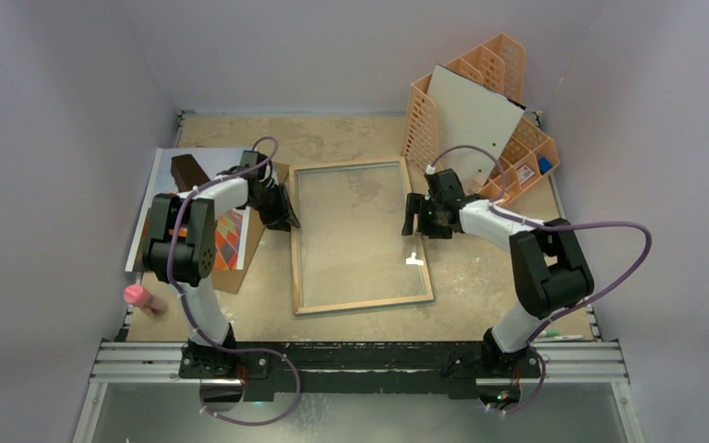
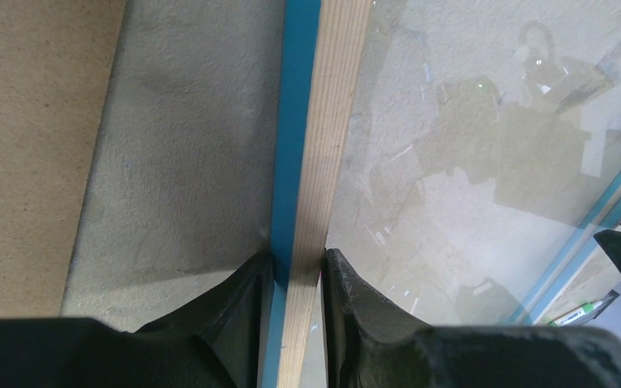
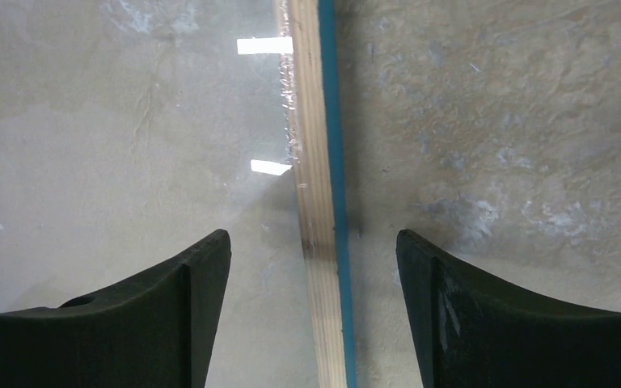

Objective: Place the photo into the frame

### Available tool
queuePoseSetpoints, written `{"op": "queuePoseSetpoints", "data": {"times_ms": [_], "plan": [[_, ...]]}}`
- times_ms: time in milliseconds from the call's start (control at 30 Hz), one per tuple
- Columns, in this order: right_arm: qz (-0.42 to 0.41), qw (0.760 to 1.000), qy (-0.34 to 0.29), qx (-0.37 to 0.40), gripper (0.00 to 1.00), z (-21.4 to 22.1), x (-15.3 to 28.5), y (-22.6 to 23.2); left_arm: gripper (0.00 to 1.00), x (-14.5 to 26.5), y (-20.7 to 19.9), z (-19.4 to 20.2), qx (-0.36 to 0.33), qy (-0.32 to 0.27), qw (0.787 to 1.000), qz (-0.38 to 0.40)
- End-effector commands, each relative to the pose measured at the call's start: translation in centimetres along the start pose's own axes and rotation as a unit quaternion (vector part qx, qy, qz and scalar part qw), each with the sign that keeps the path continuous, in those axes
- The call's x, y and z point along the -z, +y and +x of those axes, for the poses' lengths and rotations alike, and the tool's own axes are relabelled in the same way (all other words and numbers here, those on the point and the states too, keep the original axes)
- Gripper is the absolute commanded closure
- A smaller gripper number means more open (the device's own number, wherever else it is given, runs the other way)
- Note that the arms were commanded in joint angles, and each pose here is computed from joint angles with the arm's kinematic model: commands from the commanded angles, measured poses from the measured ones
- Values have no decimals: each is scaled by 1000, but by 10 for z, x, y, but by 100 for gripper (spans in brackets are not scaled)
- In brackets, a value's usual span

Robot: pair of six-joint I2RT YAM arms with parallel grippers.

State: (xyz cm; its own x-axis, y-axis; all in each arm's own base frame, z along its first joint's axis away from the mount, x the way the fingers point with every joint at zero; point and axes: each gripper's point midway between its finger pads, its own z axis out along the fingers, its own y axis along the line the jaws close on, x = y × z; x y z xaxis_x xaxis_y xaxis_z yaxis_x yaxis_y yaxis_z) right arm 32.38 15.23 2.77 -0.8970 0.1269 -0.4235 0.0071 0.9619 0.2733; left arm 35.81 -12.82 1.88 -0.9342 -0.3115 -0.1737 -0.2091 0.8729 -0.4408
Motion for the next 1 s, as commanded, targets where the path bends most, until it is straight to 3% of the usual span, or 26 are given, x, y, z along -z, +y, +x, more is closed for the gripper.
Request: {"op": "queuePoseSetpoints", "data": {"times_ms": [0, 67, 233, 400, 967], "plan": [[-29, 999, 10, 39, 25, -3, -1, 11, 70, -33, 11, 3, -3, 2, 1000, 7], [-31, 999, 13, 43, 30, -1, -1, 11, 69, -36, 8, 7, 2, 13, 1000, 20], [-47, 998, 33, 37, 53, 11, 4, 14, 69, -40, 9, 9, 13, 17, 999, 25], [-43, 999, 28, 18, 67, 14, 9, 12, 68, -39, 21, 3, 26, 8, 1000, 7], [-58, 997, 27, -48, 100, 25, 9, -4, 64, -38, 34, -10, 37, 2, 999, 11]]}}
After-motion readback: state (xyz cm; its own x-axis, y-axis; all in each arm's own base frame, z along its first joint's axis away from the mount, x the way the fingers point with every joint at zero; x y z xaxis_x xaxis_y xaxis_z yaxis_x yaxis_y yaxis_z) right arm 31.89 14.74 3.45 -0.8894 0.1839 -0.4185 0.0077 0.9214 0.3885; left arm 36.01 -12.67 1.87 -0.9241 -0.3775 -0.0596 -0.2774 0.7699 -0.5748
